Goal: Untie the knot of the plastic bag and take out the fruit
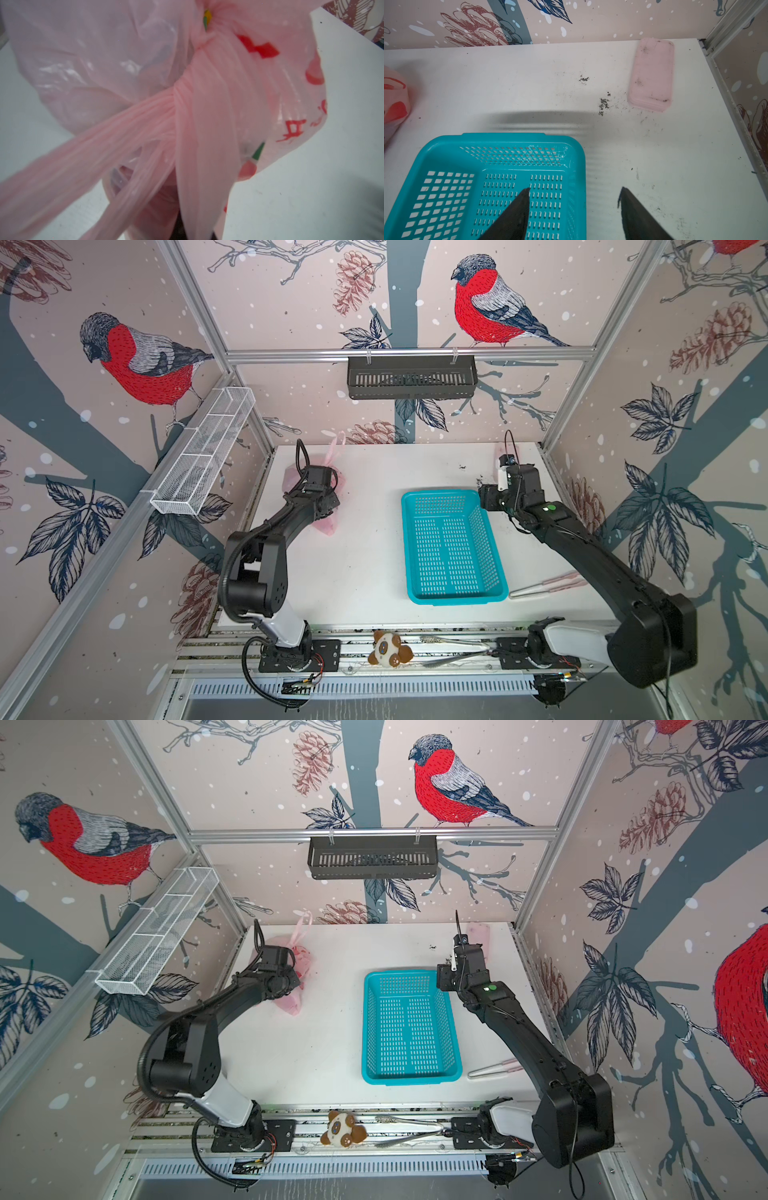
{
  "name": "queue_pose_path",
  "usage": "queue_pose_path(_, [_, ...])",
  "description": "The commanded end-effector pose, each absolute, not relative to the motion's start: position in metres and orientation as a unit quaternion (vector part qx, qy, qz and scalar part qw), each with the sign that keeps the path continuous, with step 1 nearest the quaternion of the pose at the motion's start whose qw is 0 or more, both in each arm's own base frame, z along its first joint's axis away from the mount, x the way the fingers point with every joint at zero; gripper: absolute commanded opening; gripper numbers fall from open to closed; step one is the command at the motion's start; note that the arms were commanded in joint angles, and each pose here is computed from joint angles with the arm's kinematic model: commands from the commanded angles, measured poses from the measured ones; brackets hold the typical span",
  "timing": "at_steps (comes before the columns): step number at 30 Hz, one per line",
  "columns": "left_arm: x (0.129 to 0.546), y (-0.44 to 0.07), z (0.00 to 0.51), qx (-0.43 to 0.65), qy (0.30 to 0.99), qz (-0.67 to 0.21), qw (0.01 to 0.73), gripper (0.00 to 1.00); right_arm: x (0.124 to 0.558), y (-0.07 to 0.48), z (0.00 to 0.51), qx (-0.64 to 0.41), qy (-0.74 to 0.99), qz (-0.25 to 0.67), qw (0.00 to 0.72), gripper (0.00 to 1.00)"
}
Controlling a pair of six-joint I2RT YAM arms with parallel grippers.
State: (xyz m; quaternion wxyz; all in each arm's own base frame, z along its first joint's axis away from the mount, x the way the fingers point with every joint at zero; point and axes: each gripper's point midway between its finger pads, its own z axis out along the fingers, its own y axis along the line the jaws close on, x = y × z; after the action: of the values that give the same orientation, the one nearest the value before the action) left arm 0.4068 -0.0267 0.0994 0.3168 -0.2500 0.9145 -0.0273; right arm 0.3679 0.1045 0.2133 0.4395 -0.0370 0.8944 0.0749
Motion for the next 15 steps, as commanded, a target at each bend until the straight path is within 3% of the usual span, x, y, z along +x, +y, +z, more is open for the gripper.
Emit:
queue_pose_path(1, [0.383,-0.055,0.104,-0.272,0.905,-0.096,0.313,0.0,0.36,0.111,0.223,-0.039,0.885,0.097,0.453,0.69])
queue_pose_path(15, [0.306,-0.144,0.129,-0.262,0.885,-0.234,0.305,0.0,0.319,0.141,0.226,-0.056,0.876,0.129,0.462,0.69])
